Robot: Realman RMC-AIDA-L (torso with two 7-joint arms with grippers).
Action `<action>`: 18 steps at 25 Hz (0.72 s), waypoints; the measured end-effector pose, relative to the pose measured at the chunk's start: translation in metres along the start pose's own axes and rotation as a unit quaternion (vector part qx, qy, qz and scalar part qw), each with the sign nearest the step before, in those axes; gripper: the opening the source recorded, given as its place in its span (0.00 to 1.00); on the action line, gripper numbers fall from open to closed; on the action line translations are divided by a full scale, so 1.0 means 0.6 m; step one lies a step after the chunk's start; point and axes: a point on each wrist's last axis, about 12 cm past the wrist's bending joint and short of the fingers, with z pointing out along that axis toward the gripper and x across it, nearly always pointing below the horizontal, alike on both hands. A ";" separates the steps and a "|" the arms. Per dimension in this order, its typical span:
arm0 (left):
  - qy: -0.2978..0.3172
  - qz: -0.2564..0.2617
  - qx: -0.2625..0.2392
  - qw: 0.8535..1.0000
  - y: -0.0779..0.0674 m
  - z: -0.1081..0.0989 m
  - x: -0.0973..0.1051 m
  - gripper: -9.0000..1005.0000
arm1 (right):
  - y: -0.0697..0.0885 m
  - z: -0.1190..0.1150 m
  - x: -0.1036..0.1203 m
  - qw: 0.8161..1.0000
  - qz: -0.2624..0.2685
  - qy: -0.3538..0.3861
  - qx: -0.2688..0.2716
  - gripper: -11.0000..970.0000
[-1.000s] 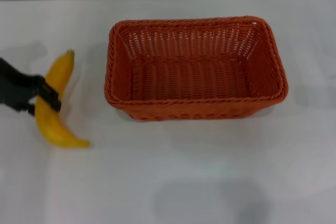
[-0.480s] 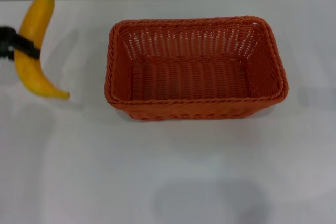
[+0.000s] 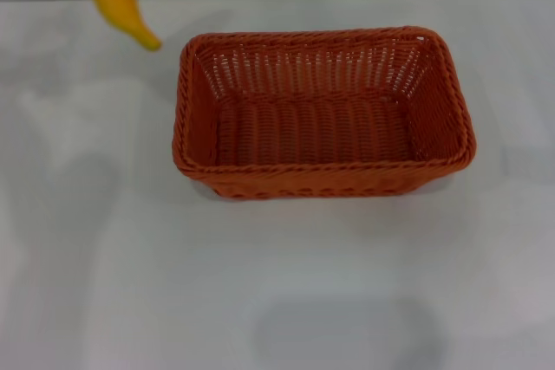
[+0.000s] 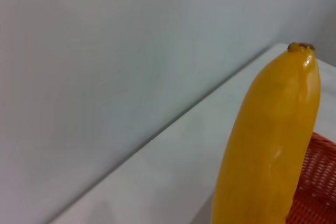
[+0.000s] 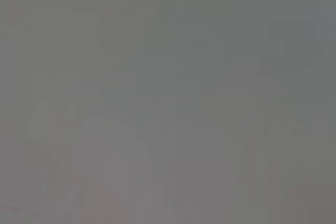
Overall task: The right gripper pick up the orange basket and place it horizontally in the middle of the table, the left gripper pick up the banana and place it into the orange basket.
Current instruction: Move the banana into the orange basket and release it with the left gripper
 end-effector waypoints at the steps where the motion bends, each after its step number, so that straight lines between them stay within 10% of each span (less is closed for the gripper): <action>1: 0.000 0.019 0.004 1.000 -0.005 0.005 -0.012 0.53 | 0.000 0.000 0.000 1.000 0.000 0.000 0.000 0.88; 8: 0.071 0.160 0.048 0.983 -0.073 0.110 -0.086 0.54 | -0.002 -0.006 0.004 1.000 0.000 0.001 0.001 0.88; 18: 0.140 0.239 0.055 0.959 -0.141 0.231 -0.102 0.55 | -0.001 -0.011 0.005 1.000 0.004 -0.001 0.000 0.88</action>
